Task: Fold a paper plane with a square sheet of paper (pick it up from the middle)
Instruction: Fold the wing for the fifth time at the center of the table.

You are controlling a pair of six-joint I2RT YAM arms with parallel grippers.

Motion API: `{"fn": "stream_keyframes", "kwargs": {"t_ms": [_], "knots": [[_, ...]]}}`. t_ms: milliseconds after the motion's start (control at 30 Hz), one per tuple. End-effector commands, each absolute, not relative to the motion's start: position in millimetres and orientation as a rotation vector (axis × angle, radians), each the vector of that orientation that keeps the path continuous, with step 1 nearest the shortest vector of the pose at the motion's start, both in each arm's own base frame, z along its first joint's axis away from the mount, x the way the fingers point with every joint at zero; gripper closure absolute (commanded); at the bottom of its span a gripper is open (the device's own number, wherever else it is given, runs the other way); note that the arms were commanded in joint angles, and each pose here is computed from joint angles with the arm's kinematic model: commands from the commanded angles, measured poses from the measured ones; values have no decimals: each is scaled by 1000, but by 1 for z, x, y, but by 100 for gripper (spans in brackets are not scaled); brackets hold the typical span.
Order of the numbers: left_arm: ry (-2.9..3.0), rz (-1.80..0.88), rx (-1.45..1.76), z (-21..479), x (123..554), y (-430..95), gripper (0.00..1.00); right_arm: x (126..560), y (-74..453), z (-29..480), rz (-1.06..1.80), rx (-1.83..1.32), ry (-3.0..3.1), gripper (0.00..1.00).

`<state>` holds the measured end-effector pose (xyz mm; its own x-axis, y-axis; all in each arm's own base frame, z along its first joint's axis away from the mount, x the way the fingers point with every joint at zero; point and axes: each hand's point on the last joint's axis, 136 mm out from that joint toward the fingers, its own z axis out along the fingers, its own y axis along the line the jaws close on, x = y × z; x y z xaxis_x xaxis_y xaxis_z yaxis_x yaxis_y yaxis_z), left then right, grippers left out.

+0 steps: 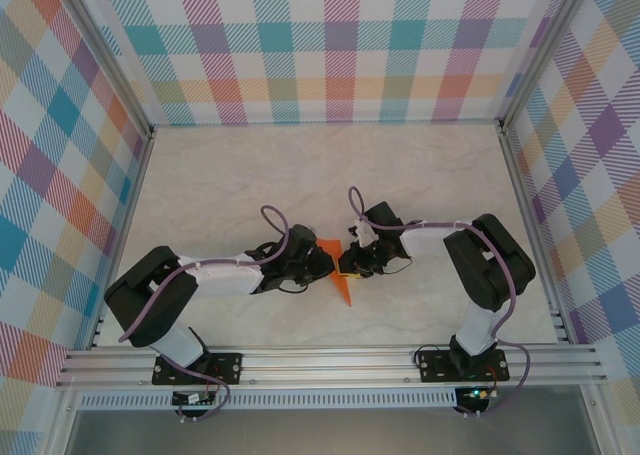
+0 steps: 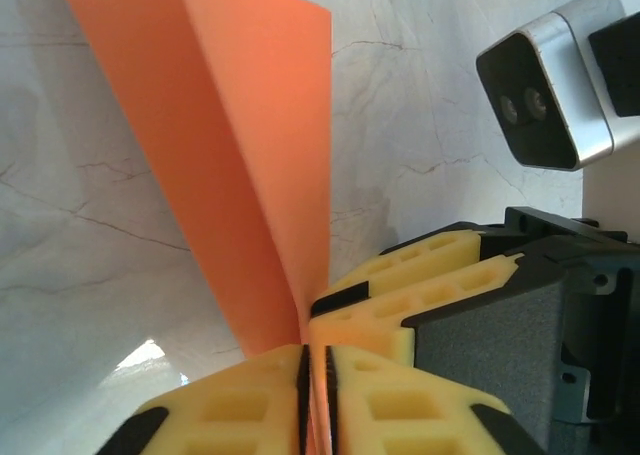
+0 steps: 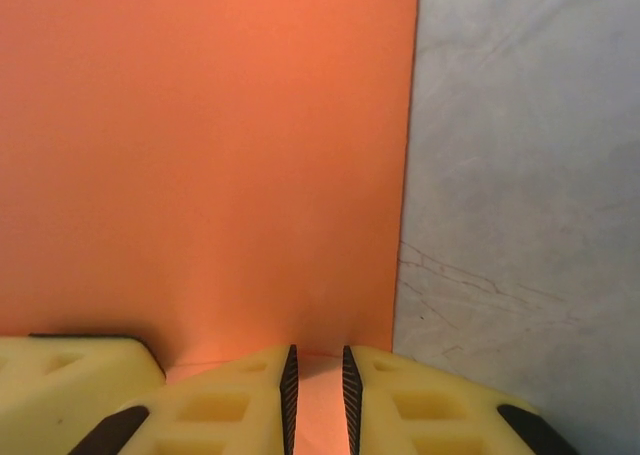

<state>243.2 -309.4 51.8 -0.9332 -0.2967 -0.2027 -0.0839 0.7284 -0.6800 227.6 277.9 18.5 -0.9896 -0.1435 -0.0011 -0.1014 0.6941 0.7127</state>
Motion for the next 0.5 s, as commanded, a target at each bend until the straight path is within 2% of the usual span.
{"fn": "stream_keyframes", "kwargs": {"t_ms": [0,167,300,467], "knots": [[2651,-962,-297,52,242,-306,91,228,267,12,-1081,198,-2902,77],[2686,-919,-354,50,243,-303,97,232,257,33,-1095,235,-3016,74],[2724,-900,-390,46,242,-302,100,229,241,53,-1083,328,-3141,66],[2735,-930,-404,50,244,-307,100,211,239,60,-1068,536,-3223,51]]}}
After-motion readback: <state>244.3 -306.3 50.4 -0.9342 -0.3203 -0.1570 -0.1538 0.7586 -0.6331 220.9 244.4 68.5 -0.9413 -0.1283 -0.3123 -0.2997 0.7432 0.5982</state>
